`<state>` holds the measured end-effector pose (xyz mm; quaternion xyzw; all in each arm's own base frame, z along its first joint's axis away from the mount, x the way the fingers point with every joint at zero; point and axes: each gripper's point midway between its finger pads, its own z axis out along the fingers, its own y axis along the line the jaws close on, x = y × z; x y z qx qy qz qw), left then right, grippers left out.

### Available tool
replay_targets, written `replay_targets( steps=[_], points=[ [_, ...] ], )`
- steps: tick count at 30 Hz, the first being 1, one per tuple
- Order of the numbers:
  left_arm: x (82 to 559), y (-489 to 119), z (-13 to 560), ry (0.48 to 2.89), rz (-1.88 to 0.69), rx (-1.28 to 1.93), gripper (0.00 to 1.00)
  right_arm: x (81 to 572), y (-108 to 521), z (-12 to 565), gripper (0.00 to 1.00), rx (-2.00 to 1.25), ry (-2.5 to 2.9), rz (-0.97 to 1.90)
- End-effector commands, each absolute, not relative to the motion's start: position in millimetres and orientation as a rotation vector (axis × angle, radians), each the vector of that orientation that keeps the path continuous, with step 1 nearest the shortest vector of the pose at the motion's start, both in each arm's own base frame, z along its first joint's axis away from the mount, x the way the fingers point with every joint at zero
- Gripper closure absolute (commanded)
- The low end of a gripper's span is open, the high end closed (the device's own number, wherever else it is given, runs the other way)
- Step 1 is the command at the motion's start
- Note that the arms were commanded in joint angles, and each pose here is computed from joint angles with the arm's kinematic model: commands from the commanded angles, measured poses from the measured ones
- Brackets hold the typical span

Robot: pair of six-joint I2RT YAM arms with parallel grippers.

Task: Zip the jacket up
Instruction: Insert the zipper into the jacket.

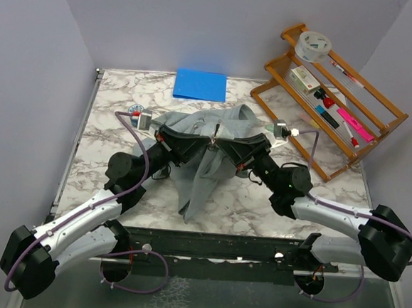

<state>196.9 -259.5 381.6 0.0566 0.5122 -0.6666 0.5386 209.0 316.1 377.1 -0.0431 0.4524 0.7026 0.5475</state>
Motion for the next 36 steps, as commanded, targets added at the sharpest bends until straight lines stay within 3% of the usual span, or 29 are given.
replay_targets(
  steps=[1,16,27,29,34,36],
  points=[
    [186.6,-275.6,329.1,1.401,-1.597,0.234,1.0,236.7,279.7,387.6,1.0,0.076,1.022,1.483],
    [171.9,-287.4,158.8,1.838,-1.433,0.199,1.0,260.6,258.3,220.4,1.0,0.3,1.455,1.249],
    [174.1,-281.3,133.3,1.895,-1.385,0.149,1.0,246.0,284.0,179.3,0.99,0.118,1.65,1.248],
    [174.3,-281.8,131.5,1.904,-1.384,0.146,1.0,241.9,286.9,179.8,0.92,0.079,1.671,1.249],
    [174.2,-282.6,131.4,1.908,-1.388,0.145,1.0,230.9,285.2,176.8,0.62,-0.018,1.777,1.187],
    [173.2,-283.3,132.1,1.908,-1.395,0.151,1.0,227.0,282.5,171.6,0.57,-0.055,1.837,1.141]
  ],
)
